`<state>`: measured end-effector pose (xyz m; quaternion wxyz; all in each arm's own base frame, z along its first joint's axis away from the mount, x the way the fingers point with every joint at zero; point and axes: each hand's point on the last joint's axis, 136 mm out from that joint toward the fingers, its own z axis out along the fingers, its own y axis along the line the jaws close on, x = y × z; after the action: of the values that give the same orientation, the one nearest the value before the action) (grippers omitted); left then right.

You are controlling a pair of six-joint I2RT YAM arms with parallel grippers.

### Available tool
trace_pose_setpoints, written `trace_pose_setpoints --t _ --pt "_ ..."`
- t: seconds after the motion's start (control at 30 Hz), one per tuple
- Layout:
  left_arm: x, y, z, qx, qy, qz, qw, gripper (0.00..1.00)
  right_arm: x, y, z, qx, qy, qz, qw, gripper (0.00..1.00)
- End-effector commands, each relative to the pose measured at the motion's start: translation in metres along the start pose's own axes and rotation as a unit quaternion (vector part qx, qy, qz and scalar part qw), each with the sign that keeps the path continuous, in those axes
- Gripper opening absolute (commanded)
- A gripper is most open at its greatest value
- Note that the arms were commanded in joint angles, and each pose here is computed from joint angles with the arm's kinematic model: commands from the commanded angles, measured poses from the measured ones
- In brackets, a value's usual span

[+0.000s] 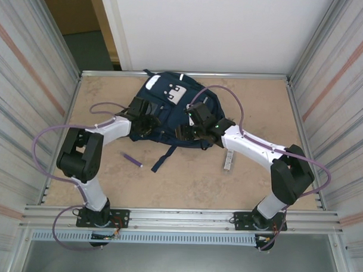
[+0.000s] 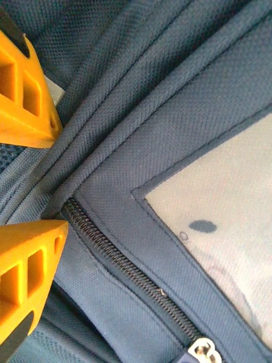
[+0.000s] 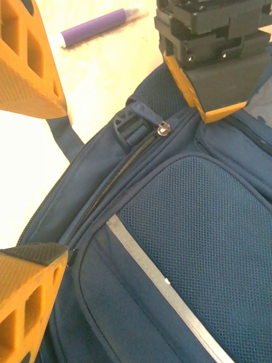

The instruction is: Pack the student bag

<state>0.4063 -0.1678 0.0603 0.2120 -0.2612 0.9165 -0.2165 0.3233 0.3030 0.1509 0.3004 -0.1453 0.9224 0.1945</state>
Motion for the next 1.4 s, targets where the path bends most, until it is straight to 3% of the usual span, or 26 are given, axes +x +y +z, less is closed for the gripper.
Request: trace_pose_setpoints --t 0.0,0.17,0.27,0.57,0.8,0.87,0.93,1.0,1.07,1.17,1.37 --pt "0.002 0.02 0.012 -0.044 -0.011 -0.024 0.999 0.36 0.007 0.012 0.006 -0.018 0.011 0.007 1.0 0.59" --pt "0.016 0.022 0.019 -0.026 0.004 -0.058 0.998 0.24 0.026 0.031 0.024 -0.043 0.05 0.057 0.996 0.61" --pt "0.014 0.013 0.01 -0.006 0.001 -0.054 0.999 0.0 0.038 0.04 0.035 -0.036 0.061 0.095 0.993 0.61" --pt "0.018 -0.018 -0.033 0.07 0.001 -0.049 0.996 0.0 0.021 0.054 0.059 -0.008 0.058 0.12 0.991 0.61" --pt "0.029 -0.031 -0.043 0.105 0.027 -0.055 0.993 0.0 0.007 0.058 0.063 -0.011 0.033 -0.096 0.995 0.59" --pt "0.031 -0.033 -0.045 0.11 0.035 -0.058 0.992 0.0 0.007 0.055 0.063 0.006 0.039 -0.111 0.993 0.59" --pt "0.033 -0.037 -0.047 0.12 0.042 -0.061 0.99 0.0 0.003 0.046 0.061 0.041 0.045 -0.064 0.996 0.6" --pt "0.033 -0.042 -0.05 0.131 0.043 -0.065 0.988 0.0 0.007 0.031 0.053 0.091 0.063 0.066 0.992 0.6" --pt "0.034 -0.043 -0.051 0.139 0.044 -0.072 0.987 0.0 0.02 0.033 0.048 0.087 0.087 0.207 0.971 0.58" --pt "0.037 -0.044 -0.054 0.149 0.05 -0.082 0.984 0.0 0.023 0.045 0.05 0.058 0.081 0.324 0.941 0.54" --pt "0.04 -0.045 -0.06 0.158 0.05 -0.078 0.983 0.0 0.022 0.047 0.07 0.056 0.088 0.405 0.908 0.43"
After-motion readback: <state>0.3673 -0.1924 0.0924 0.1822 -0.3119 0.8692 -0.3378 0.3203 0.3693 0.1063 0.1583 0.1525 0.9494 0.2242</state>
